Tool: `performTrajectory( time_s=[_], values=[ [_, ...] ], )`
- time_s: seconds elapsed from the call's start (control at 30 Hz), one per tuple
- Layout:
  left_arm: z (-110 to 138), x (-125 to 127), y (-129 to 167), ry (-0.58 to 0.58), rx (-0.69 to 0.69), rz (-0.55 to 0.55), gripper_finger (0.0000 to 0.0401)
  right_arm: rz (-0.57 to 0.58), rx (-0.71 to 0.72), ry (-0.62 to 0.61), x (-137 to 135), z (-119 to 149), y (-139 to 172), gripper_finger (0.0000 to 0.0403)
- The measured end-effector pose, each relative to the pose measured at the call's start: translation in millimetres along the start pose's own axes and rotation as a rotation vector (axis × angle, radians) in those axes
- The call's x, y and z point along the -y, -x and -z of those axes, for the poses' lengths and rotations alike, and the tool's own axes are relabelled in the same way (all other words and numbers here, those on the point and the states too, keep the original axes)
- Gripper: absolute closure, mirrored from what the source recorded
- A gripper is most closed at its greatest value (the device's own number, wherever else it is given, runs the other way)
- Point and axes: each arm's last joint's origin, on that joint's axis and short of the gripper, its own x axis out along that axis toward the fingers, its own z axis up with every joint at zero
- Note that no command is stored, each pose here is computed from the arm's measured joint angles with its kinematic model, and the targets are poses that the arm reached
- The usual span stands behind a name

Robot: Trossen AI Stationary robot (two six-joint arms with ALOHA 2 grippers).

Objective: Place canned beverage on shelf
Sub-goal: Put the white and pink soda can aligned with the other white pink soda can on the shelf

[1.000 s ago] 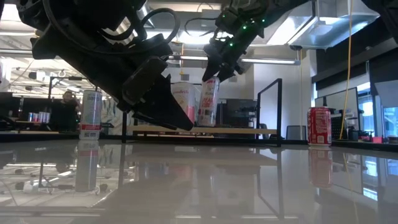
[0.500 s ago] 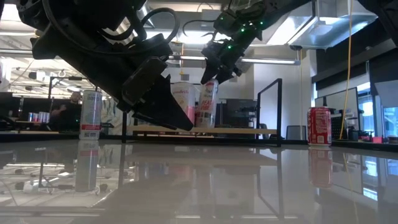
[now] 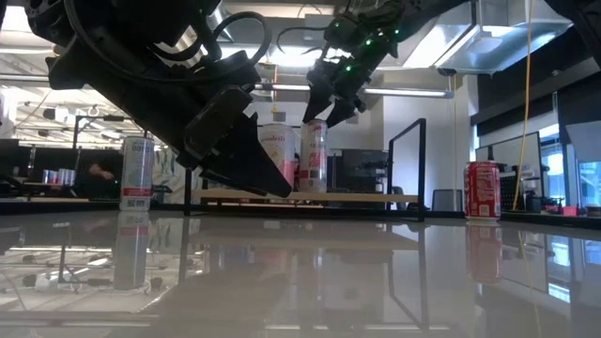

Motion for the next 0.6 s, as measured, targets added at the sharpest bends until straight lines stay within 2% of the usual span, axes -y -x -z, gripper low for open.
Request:
performTrajectory(
  time_s=[0.17, 0.33, 0.47, 0.6],
  values=[
    [-0.1, 0.0, 0.0, 0.001, 0.001, 0.0, 0.0066, -0.015, 0.051, 0.01, -3.9, -9.2, 36.8, 0.0053],
    [-1.5, 0.3, -0.3, 0.011, 0.012, 0.005, 0.0066, -0.033, 0.078, 0.053, -11.5, -12.1, 89.2, 0.0055],
    [-4.0, -0.7, -1.6, 0.043, 0.026, 0.008, 0.0066, -0.063, 0.053, 0.111, -22.6, -5.2, 128.7, 0.0055],
    [-5.5, -0.3, -1.9, 0.028, 0.002, 0.069, 0.0066, -0.1, 0.012, 0.149, -34.8, 5.7, 158.7, 0.0055]
  ],
)
